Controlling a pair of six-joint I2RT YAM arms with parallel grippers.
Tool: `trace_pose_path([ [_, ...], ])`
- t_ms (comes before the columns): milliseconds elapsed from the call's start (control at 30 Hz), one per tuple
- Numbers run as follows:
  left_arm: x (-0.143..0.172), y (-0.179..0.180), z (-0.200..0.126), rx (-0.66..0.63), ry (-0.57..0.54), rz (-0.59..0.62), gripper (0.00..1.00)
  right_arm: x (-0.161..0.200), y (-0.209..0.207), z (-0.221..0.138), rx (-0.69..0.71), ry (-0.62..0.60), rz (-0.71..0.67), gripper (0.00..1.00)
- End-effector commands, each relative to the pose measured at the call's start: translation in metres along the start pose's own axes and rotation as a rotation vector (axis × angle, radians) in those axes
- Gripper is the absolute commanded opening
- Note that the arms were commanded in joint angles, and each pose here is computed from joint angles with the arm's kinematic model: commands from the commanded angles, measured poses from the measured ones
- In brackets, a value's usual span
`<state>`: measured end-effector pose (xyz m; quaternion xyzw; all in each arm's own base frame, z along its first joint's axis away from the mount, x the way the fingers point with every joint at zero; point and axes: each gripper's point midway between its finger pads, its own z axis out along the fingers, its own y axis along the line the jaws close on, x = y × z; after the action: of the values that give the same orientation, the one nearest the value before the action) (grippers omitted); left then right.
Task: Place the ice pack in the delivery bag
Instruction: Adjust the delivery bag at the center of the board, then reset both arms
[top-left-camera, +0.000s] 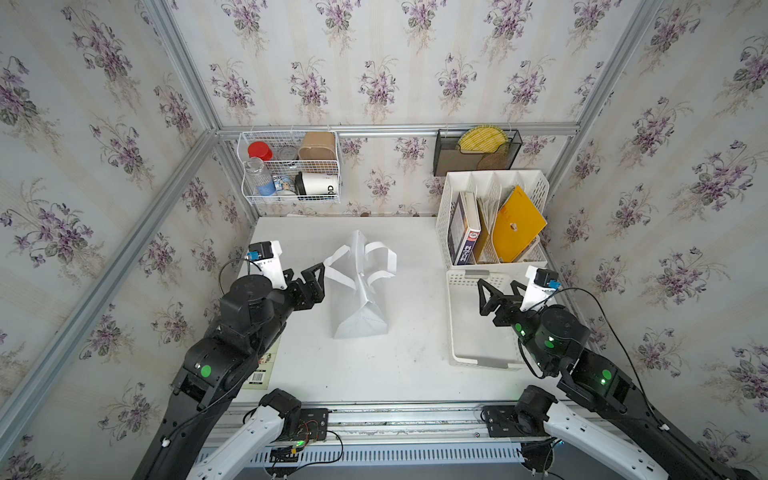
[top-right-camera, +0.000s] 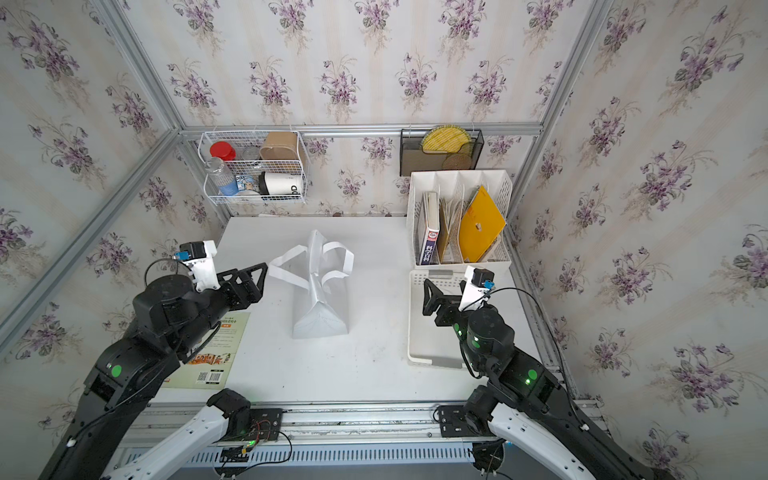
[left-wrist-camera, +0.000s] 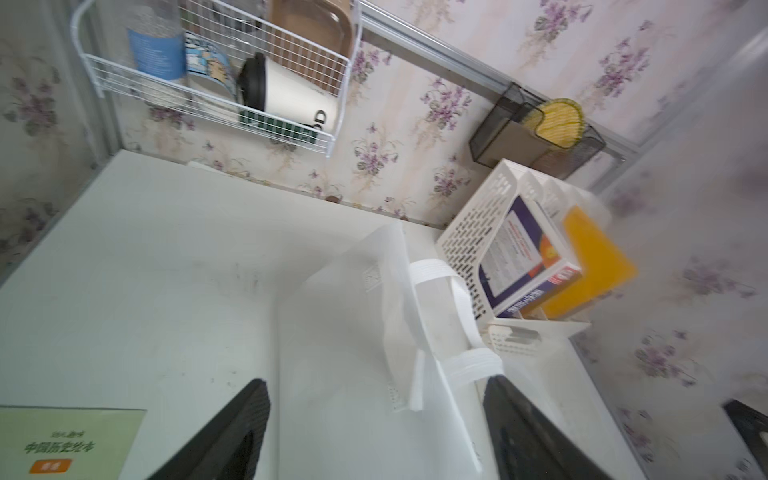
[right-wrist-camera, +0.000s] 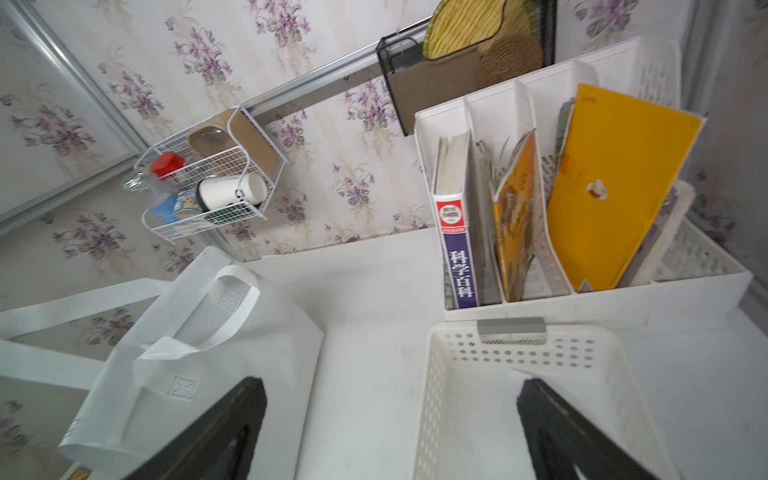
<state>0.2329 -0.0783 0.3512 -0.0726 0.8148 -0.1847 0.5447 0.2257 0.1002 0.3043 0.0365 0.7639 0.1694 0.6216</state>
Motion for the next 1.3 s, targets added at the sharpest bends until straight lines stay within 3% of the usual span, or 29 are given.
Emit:
trace_pose_path([
  [0, 0.007, 0.044, 0.012, -0.226, -0.060, 0.095, 0.79, -0.014, -0.024, -0.001, 0.138, -0.116, -0.070, 1.00],
  [200, 0.029, 0.103, 0.038, -0.542, -0.049, 0.178, 0.90, -0.009, -0.047, 0.007, 0.282, -0.234, -0.106, 1.00],
  [333, 0.050, 0.133, 0.053, -0.621, -0.010, 0.165, 0.99, 0.001, -0.066, 0.013, 0.372, -0.309, -0.147, 1.00],
  [633, 0.080, 0.182, 0.070, -0.640, -0.066, 0.075, 0.99, 0.038, -0.132, 0.048, 0.476, -0.276, -0.127, 1.00],
  [900, 0.104, 0.193, 0.098, -0.564, -0.144, 0.152, 0.99, 0.066, -0.142, 0.062, 0.479, -0.236, -0.260, 1.00],
  [1167, 0.120, 0.186, 0.114, -0.448, -0.218, 0.237, 0.99, 0.082, -0.160, 0.067, 0.502, -0.234, -0.236, 1.00],
  [1267, 0.119, 0.184, 0.129, -0.438, -0.162, 0.265, 0.99, 0.090, -0.168, 0.070, 0.487, -0.224, -0.223, 1.00],
])
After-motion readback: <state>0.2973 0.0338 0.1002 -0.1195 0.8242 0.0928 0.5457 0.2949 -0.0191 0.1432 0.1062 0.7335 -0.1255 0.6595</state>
